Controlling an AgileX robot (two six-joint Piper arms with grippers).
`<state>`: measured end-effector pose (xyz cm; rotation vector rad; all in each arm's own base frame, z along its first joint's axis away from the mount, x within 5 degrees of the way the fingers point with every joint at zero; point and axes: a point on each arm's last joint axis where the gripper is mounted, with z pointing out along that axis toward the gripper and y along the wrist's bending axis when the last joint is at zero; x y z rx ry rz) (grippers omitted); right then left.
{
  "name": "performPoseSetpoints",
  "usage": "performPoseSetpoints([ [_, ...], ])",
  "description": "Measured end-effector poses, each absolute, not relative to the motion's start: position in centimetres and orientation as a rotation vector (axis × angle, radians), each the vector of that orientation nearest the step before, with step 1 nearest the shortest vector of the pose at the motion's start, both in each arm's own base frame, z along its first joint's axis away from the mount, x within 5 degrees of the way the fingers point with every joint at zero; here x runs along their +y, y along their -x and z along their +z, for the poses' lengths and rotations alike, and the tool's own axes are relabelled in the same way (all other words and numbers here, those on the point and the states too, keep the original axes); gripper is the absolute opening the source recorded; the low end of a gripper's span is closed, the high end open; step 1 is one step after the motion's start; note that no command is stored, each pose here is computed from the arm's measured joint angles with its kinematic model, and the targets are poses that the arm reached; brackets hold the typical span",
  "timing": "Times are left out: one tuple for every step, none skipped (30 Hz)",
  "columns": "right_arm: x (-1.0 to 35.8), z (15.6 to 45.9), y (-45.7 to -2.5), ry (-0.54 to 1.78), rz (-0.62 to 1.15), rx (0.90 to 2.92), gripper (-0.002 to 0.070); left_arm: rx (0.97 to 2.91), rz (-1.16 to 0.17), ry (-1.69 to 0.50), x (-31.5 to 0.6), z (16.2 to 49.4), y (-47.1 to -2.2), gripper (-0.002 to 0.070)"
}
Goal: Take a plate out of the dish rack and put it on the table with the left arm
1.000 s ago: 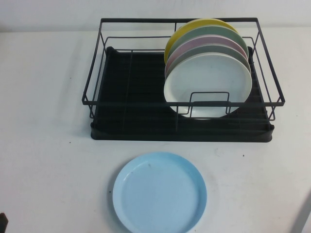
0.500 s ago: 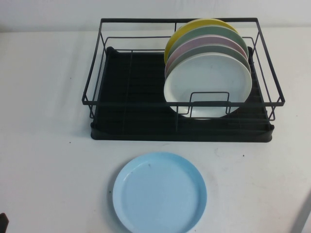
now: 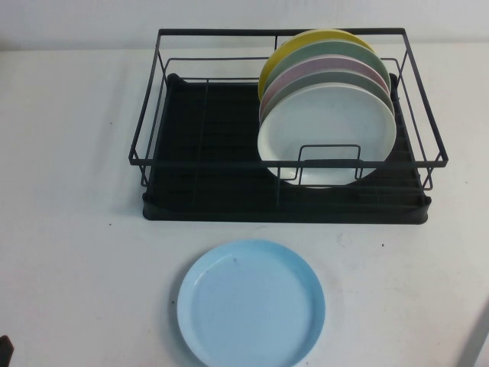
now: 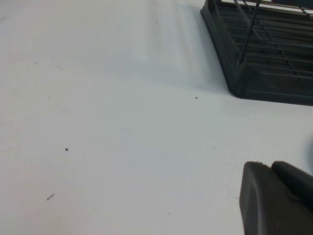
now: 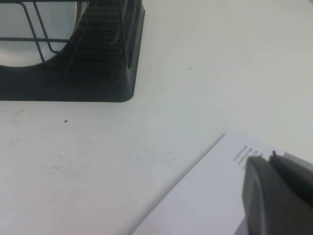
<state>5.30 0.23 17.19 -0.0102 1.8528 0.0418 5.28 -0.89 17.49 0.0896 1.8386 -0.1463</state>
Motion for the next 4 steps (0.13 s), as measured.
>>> performPoseSetpoints([
  [0.23,17.19,-5.30,0.010,0.042,1.853,-0.0018,1.839,-0.146,-0.090,-0.89,17.49,-5.28,-0.0001],
  [0.23,17.19,-5.30,0.010,0.042,1.853,-0.0018,1.839,-0.146,-0.090,-0.89,17.49,-5.28,-0.0001],
  [0.23,17.19,-5.30,0.010,0.042,1.853,-0.0018,1.839,-0.146,-0.090,-0.89,17.49,-5.28,-0.0001],
  [0.23,17.19,-5.30,0.010,0.042,1.853,-0.0018,1.839,-0.146,-0.090,-0.89,17.49,-5.28,-0.0001],
])
